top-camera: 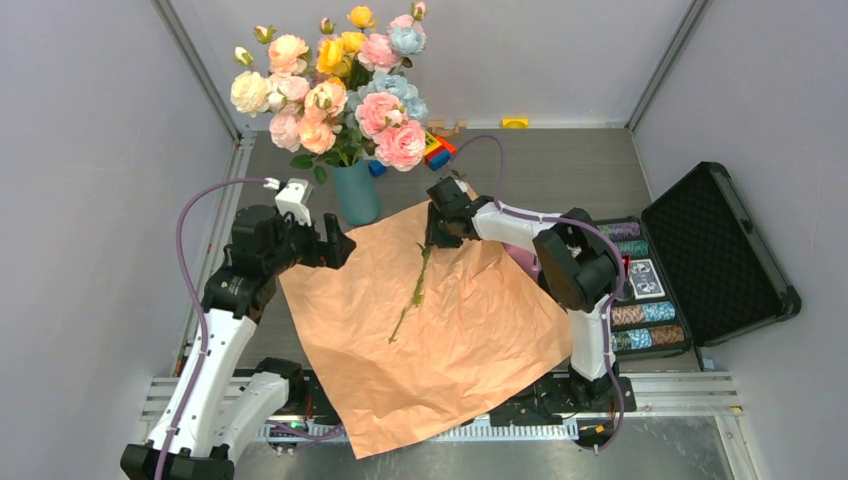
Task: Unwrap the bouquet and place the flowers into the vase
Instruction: Pick up the fake flower from the wrapping paper.
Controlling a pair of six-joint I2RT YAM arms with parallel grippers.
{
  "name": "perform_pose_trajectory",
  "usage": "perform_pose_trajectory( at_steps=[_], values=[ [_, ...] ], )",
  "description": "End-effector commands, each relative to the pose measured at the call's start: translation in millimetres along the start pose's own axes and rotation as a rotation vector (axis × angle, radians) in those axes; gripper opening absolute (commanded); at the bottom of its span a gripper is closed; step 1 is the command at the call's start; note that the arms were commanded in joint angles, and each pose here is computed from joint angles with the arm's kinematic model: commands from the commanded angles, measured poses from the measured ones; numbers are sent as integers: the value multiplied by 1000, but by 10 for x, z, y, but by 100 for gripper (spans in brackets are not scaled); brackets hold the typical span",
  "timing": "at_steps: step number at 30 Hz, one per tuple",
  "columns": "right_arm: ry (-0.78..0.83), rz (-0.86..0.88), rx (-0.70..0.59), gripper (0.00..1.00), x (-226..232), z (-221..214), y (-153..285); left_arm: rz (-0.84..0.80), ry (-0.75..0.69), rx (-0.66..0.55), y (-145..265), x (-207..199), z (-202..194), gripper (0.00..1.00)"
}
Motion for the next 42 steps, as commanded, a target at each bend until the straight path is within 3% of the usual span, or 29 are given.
perform_pose_trajectory(
  at_steps=[1,8,14,23,30,36,42],
  values=[
    [4,10,-58,39,124,141,-22,14,-11,-23,40,17,35,90],
    [-14,51,-54,26,182,123,-44,15,-6,-20,37,17,23,90],
    [-24,115,-83,1,272,173,158,-48,17,-27,12,-80,37,90],
    [14,333,-200,0,352,185,1068,-218,267,-30,-21,-426,-66,87],
    [160,529,-277,0,616,-132,1809,-268,417,-92,107,-615,92,86],
    [236,645,-359,0,868,-319,2207,-334,484,-161,192,-790,231,87],
    [299,738,-361,0,1115,-536,2360,-360,511,-139,112,-930,172,87]
  ],
)
Point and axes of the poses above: each gripper's point midway between its finger pads, its own y axis back along the fingers, its own x axis along the line the jaws close on, z = x × y, the point moved 2 cm from there along y, back along the fingers, and after that the axes turned 14 degrees about -y, right-handed, at the moved point
